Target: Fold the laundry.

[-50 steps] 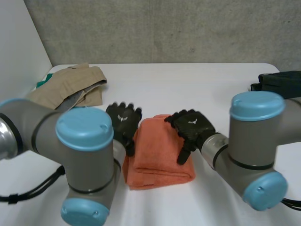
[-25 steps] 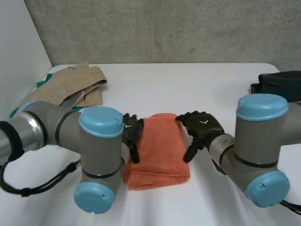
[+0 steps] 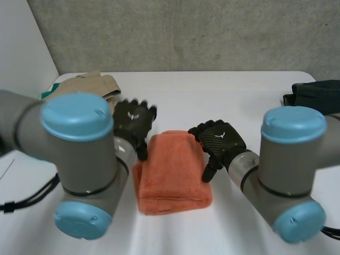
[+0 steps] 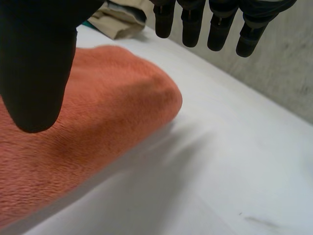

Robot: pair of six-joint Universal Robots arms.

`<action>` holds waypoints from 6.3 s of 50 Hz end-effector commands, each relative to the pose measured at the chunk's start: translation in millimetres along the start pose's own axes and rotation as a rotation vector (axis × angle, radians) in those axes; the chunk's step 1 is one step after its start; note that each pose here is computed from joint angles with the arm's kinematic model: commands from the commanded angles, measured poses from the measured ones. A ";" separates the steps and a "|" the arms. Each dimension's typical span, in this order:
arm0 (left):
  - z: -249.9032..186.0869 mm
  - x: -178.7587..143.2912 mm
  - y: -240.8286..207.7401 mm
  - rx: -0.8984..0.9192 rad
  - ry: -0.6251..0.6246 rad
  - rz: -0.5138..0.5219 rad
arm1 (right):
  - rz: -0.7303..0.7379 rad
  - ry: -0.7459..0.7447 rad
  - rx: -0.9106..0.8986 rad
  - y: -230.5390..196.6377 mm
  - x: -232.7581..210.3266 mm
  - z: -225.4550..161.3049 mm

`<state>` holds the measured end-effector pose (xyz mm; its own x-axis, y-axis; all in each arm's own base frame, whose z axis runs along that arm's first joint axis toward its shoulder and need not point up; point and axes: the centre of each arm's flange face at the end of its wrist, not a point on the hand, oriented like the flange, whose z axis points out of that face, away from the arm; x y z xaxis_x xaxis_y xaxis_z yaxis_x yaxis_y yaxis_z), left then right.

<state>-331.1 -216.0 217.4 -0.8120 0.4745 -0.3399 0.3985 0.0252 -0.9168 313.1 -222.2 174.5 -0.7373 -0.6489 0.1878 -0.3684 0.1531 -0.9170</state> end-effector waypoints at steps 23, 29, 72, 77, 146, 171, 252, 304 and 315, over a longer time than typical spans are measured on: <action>-13.8 11.6 -51.1 0.190 0.593 -0.084 | -0.219 -0.010 0.184 58.8 -70.0 3.1; -12.9 11.0 -50.0 0.186 0.591 -0.085 | -0.229 0.001 0.244 51.2 -70.9 14.0; -10.0 -18.3 -56.7 0.196 0.491 -0.126 | -0.217 0.220 0.111 47.3 105.0 49.3; -10.9 -15.2 -57.3 0.204 0.497 -0.125 | -0.254 0.174 0.081 59.5 102.5 41.3; -13.2 -15.9 -61.6 0.223 0.493 -0.121 | -0.329 0.327 0.372 -4.8 185.3 57.7; -16.4 -12.2 -61.9 0.223 0.504 -0.120 | -0.072 0.661 0.376 85.0 403.8 61.6; 163.4 -258.6 38.5 0.253 -0.220 0.032 | -0.219 0.087 0.158 20.2 97.3 -13.5; 22.9 -105.7 35.2 -0.040 0.029 0.047 | 0.315 0.069 0.077 0.1 81.0 3.8; 79.7 -115.5 110.6 -0.087 0.190 0.088 | 0.309 0.002 0.039 16.3 44.5 47.9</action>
<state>-222.0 -313.5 171.5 -0.7161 0.5831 -0.3837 0.5095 0.0608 -0.8583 285.4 -277.9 168.1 -0.8117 -0.5720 -0.1180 -0.0831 0.3131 -0.9461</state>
